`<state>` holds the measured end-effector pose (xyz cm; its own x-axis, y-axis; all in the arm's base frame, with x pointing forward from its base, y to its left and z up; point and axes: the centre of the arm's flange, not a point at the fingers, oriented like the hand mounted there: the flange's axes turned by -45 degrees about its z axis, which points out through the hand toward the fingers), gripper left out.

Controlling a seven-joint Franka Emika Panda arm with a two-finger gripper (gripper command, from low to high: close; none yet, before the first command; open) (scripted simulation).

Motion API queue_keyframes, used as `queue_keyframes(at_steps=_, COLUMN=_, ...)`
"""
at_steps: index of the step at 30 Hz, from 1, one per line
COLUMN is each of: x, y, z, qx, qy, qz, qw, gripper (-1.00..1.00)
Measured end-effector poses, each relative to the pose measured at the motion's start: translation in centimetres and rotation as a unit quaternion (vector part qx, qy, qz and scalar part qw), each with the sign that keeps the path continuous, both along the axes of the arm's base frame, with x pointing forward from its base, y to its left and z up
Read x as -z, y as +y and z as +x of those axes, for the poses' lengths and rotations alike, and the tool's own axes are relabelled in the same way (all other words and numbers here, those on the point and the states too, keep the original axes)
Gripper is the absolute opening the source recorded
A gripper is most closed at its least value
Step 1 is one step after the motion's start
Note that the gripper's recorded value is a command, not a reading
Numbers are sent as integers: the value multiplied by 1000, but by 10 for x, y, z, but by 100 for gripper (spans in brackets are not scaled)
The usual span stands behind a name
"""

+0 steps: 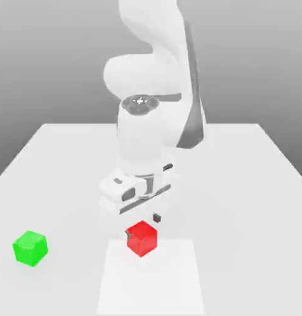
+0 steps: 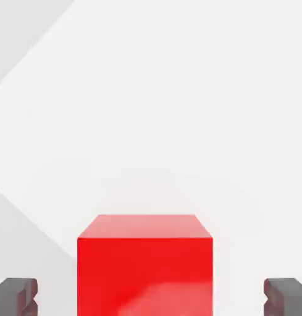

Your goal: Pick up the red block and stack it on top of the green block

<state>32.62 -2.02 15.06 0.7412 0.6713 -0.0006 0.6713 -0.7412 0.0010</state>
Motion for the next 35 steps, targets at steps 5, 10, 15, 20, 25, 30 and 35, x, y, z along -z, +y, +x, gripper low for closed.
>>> queue_keyframes(at_steps=5, x=5, y=0, z=-1, qx=0, qy=1, qz=0, qw=1000, gripper=-100)
queue_keyframes(at_steps=10, x=-7, y=0, z=0, qx=0, qy=1, qz=1, qw=1000, gripper=-100)
queue_keyframes(at_steps=15, x=-45, y=0, z=0, qx=0, qy=1, qz=1, qw=1000, gripper=-100)
queue_keyframes(at_steps=20, x=-70, y=-75, z=24, qx=149, qy=0, qz=6, qw=989, gripper=-100)
queue_keyframes(at_steps=25, x=-90, y=-227, z=13, qx=392, qy=0, qz=4, qw=920, gripper=-100)
queue_keyframes(at_steps=30, x=-52, y=-252, z=15, qx=430, qy=0, qz=1, qw=903, gripper=-100)
queue_keyframes(at_steps=35, x=-33, y=-252, z=14, qx=430, qy=0, qz=1, qw=903, gripper=100)
